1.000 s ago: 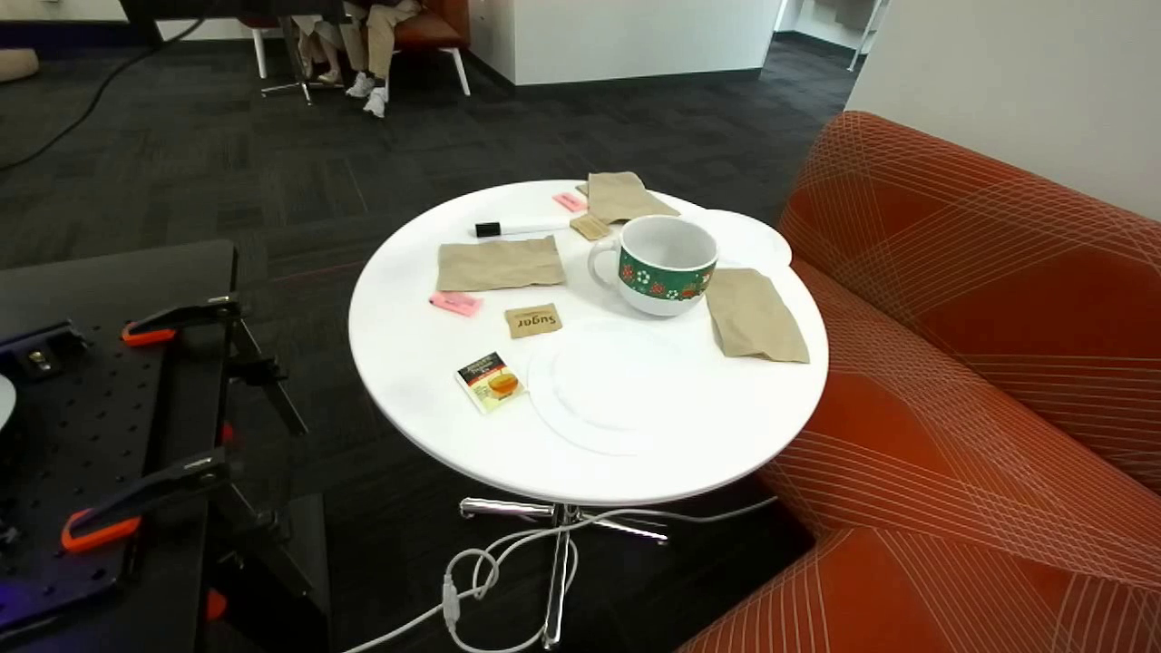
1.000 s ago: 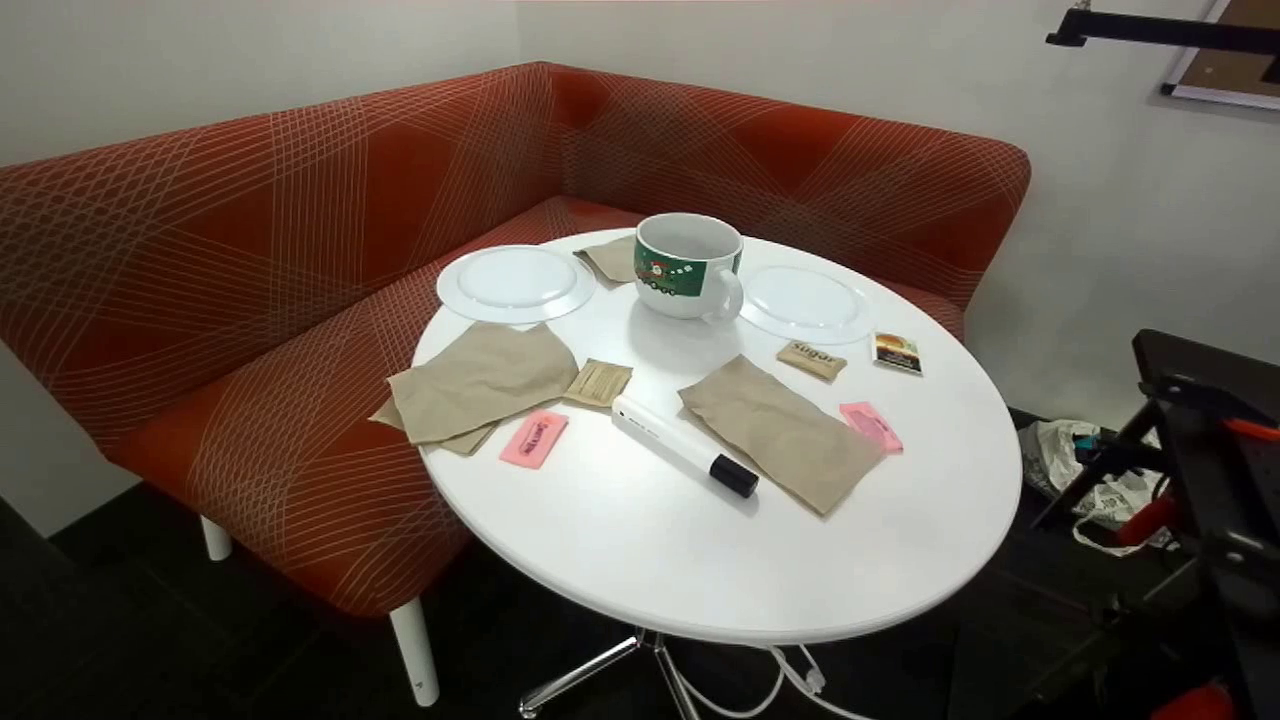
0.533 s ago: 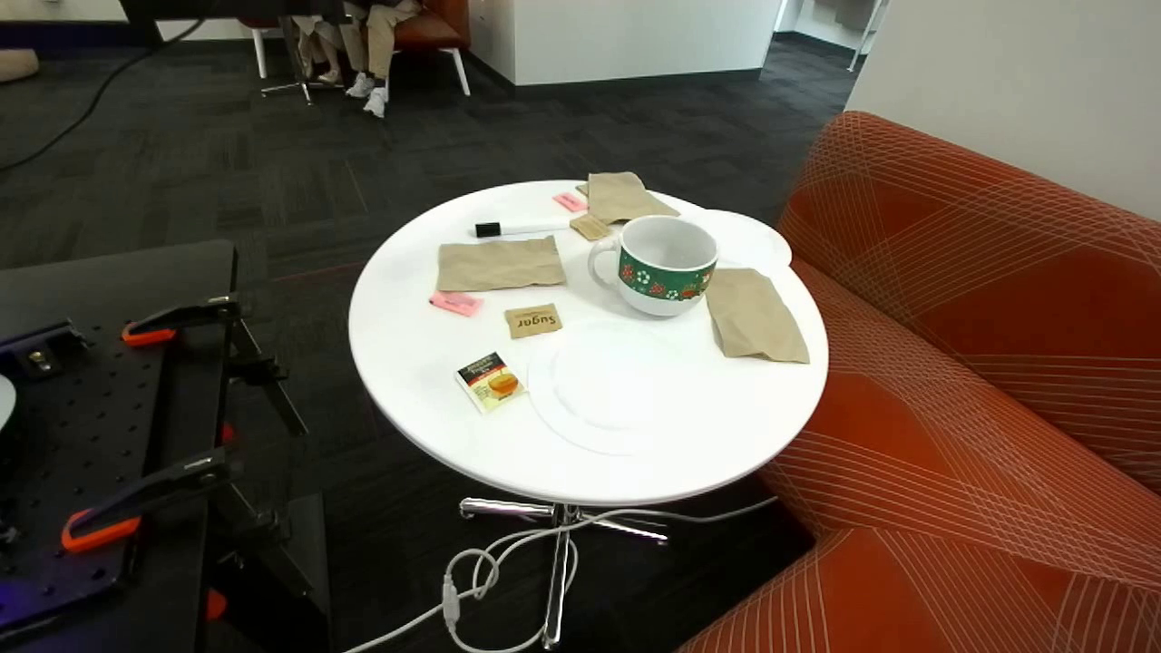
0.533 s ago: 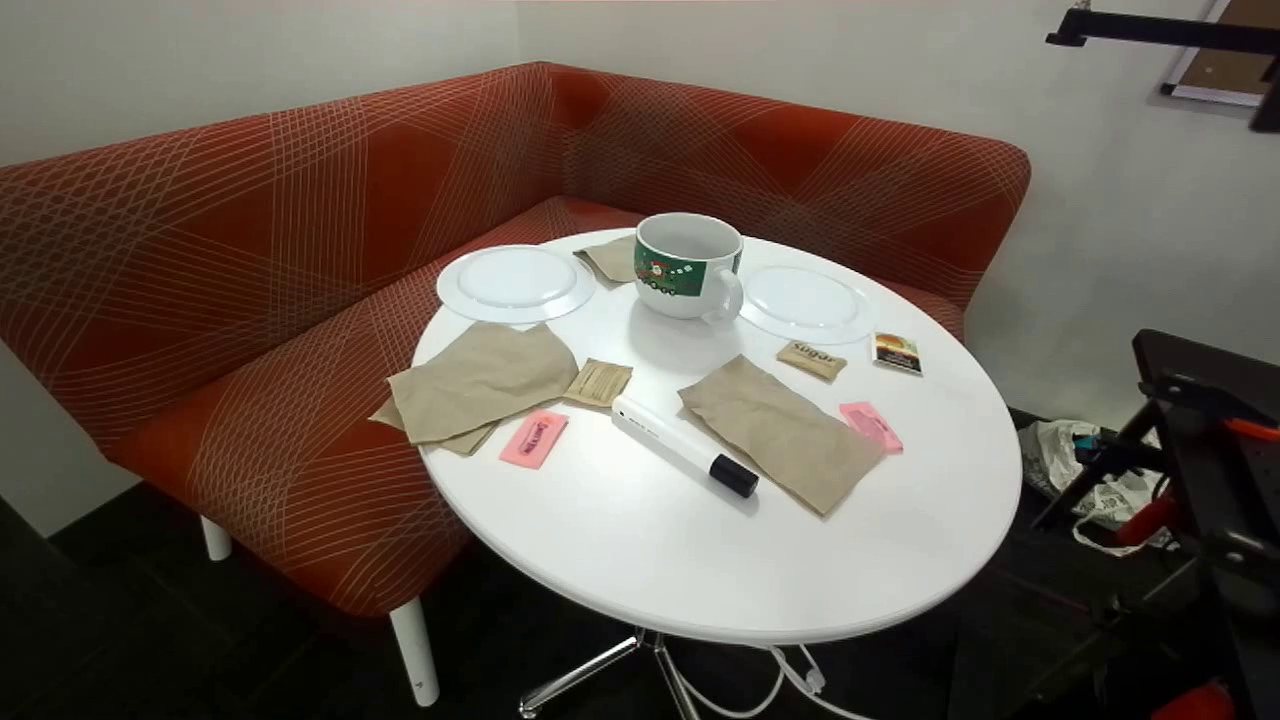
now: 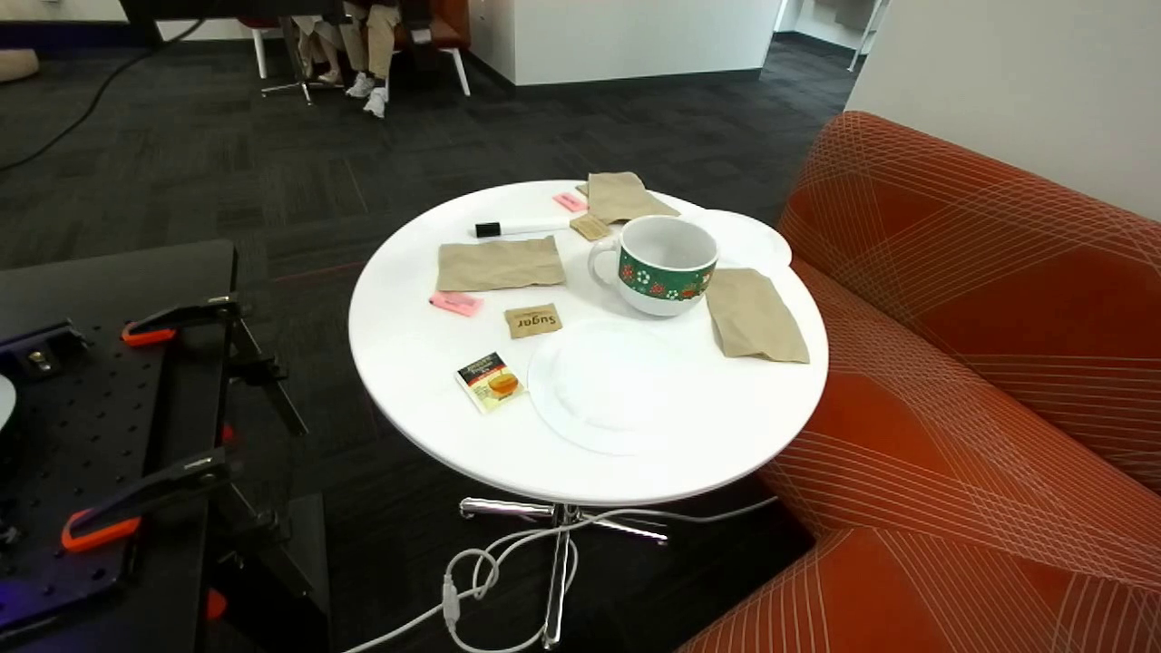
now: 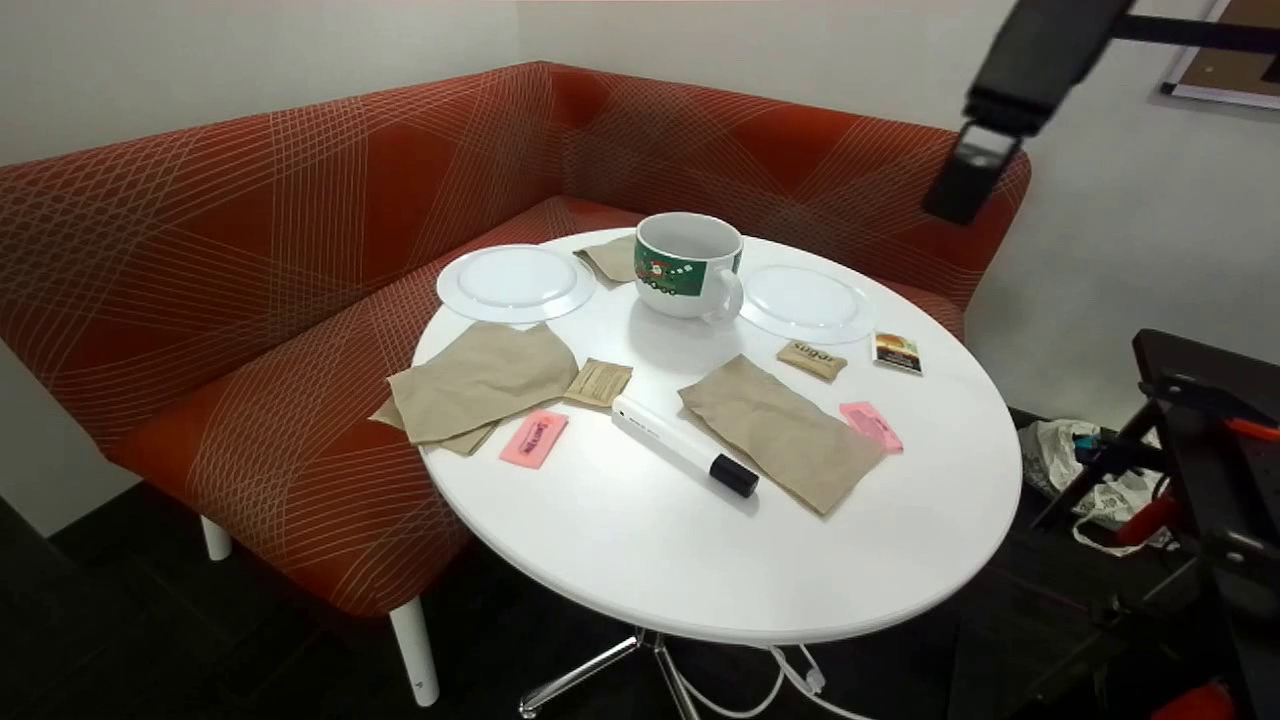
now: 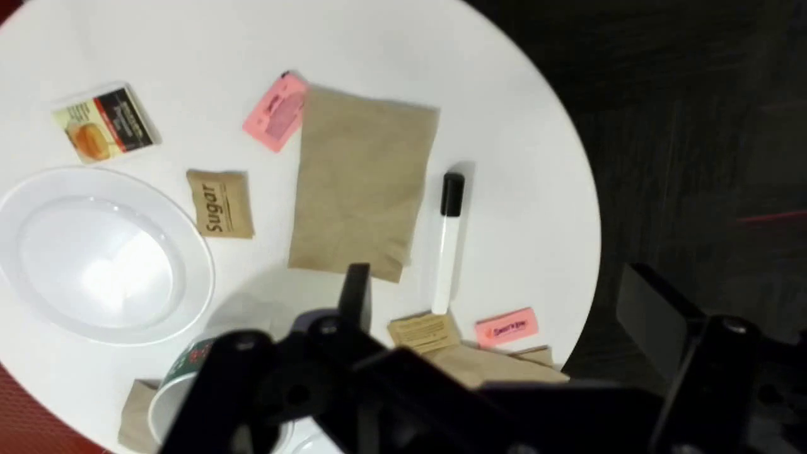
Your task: Put the black marker inside the mug
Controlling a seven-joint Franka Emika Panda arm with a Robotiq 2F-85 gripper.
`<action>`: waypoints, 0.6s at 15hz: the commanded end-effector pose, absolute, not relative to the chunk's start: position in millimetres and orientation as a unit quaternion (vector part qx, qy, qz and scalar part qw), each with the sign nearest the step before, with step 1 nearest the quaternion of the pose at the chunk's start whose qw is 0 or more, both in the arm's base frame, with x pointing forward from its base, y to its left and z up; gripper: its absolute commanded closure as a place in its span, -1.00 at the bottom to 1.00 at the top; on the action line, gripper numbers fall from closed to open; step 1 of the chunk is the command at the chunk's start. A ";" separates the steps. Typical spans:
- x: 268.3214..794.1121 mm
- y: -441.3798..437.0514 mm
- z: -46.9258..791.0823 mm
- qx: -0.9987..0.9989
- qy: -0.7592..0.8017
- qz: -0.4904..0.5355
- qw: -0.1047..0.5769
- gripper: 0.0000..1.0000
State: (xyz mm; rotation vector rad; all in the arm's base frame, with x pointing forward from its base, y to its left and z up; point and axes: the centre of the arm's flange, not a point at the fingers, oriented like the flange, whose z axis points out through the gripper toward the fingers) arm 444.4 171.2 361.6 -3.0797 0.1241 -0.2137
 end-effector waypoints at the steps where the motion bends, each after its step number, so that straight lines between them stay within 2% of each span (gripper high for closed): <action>1: 493.8 179.7 331.1 -0.992 0.075 -0.102 -0.006 -1.00; 9: 542.9 196.7 264.5 -0.995 0.073 -0.072 -0.006 -1.00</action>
